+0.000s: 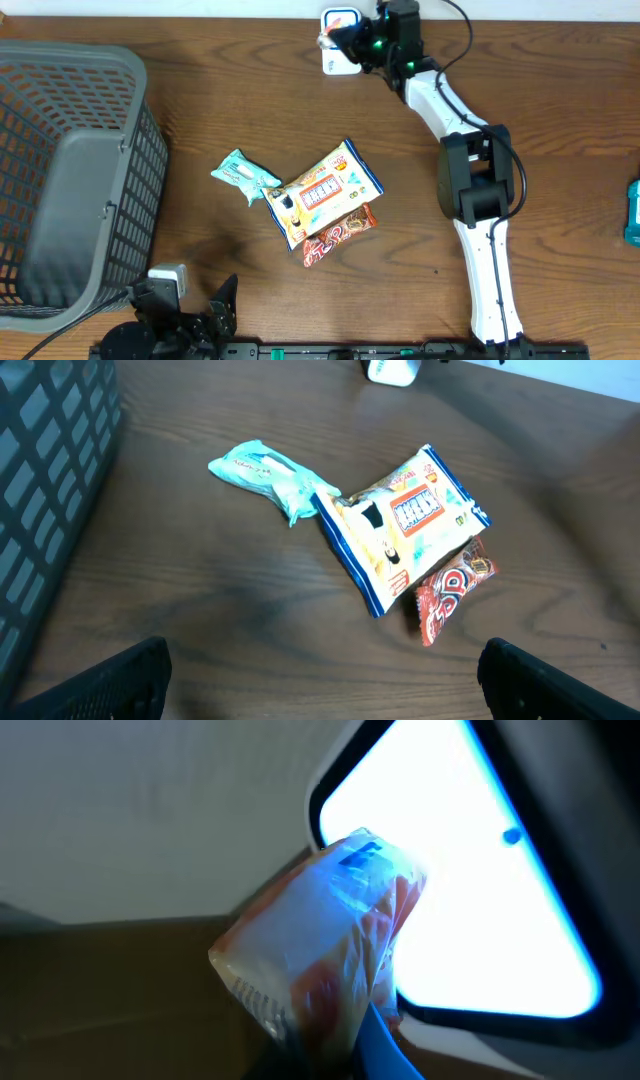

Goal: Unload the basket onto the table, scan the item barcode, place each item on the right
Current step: 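Hold the orange pack in front of the white scanner, then carry the orange pack right and drop it at the right edge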

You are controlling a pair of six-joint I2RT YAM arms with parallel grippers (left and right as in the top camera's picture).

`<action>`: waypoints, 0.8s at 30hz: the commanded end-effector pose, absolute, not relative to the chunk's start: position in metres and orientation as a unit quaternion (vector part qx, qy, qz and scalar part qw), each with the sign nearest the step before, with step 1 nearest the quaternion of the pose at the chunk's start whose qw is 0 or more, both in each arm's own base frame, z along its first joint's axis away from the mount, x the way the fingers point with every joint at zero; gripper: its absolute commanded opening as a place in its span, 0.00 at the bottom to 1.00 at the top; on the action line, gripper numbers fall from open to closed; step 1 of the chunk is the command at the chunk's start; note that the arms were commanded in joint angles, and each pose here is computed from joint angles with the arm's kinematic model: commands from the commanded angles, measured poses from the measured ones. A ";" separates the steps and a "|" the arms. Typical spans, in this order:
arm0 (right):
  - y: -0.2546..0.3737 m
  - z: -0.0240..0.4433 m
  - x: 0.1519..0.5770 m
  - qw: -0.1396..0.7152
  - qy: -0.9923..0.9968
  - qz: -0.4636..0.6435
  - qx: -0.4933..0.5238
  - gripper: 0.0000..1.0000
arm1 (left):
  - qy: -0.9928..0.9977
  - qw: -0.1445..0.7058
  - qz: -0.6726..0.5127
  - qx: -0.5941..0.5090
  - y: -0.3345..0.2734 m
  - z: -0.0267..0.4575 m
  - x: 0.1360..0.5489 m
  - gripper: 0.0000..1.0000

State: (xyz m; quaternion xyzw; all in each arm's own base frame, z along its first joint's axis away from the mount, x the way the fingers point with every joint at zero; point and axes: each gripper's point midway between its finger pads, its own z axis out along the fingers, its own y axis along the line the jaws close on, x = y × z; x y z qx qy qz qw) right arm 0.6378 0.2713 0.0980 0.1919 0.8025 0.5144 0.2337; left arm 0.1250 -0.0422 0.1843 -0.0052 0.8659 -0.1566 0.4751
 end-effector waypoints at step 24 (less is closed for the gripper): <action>-0.199 0.214 0.452 0.240 0.862 -0.241 0.377 0.01 | 0.865 0.477 -0.158 -0.005 -0.042 0.186 0.125 0.98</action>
